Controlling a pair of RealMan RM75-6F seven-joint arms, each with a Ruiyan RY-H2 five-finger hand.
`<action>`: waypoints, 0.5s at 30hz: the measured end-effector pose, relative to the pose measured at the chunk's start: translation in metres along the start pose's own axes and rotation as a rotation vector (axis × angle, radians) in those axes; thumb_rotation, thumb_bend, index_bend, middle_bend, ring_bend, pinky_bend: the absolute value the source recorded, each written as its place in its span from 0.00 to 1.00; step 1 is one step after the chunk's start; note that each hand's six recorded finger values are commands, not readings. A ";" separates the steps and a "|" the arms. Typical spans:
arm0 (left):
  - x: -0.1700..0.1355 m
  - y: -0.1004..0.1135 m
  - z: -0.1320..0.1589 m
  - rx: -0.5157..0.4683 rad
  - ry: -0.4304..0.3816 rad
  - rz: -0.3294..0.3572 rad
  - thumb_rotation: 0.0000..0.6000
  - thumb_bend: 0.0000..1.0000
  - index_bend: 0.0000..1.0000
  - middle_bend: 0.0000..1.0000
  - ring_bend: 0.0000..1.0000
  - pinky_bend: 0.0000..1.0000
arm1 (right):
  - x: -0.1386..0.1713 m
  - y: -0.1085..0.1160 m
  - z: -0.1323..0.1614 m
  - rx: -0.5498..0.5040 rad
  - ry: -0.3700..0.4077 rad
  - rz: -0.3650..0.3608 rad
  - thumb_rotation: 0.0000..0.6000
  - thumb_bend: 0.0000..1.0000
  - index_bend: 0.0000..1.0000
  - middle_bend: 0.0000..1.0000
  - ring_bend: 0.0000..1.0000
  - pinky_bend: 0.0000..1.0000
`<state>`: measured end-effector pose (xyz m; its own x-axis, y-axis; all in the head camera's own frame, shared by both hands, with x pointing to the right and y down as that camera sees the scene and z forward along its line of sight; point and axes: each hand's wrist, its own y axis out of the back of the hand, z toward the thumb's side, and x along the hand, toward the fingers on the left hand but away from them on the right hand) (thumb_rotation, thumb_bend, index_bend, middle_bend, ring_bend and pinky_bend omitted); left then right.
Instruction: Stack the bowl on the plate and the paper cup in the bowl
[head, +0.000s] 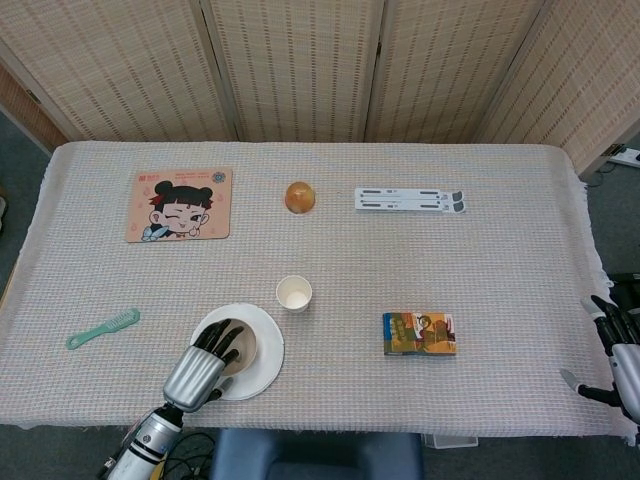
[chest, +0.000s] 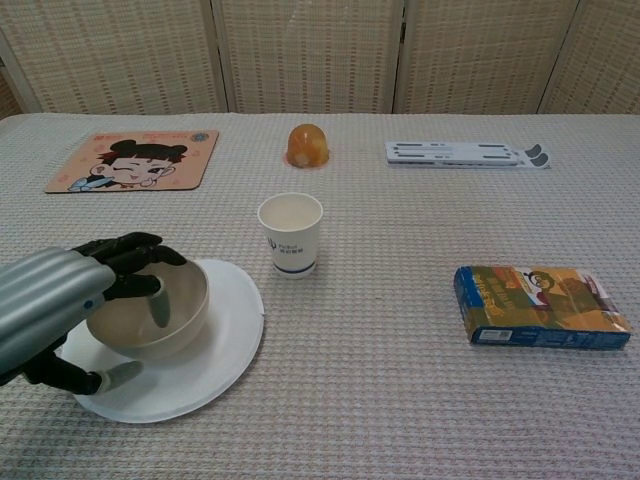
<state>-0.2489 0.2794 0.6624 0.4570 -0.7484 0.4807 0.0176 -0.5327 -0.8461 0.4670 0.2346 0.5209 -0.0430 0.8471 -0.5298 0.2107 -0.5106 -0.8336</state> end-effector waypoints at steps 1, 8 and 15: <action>-0.001 0.001 0.000 0.002 0.003 -0.002 1.00 0.30 0.36 0.16 0.00 0.16 | 0.000 0.000 0.000 -0.001 -0.002 -0.001 1.00 0.21 0.00 0.00 0.00 0.00; -0.014 0.025 0.001 0.018 0.023 -0.003 1.00 0.30 0.30 0.14 0.00 0.16 | 0.002 0.002 -0.001 -0.003 -0.006 -0.013 1.00 0.21 0.00 0.00 0.00 0.00; -0.025 0.070 -0.001 0.019 0.040 0.037 1.00 0.30 0.30 0.14 0.00 0.16 | 0.002 0.002 -0.001 -0.001 -0.010 -0.014 1.00 0.21 0.00 0.00 0.00 0.00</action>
<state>-0.2606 0.2604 0.5911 0.4216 -0.7827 0.4578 0.0184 -0.4974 -0.8673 0.4683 0.2357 0.5182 -0.0559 0.8526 -0.5196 0.2108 -0.4987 -0.8408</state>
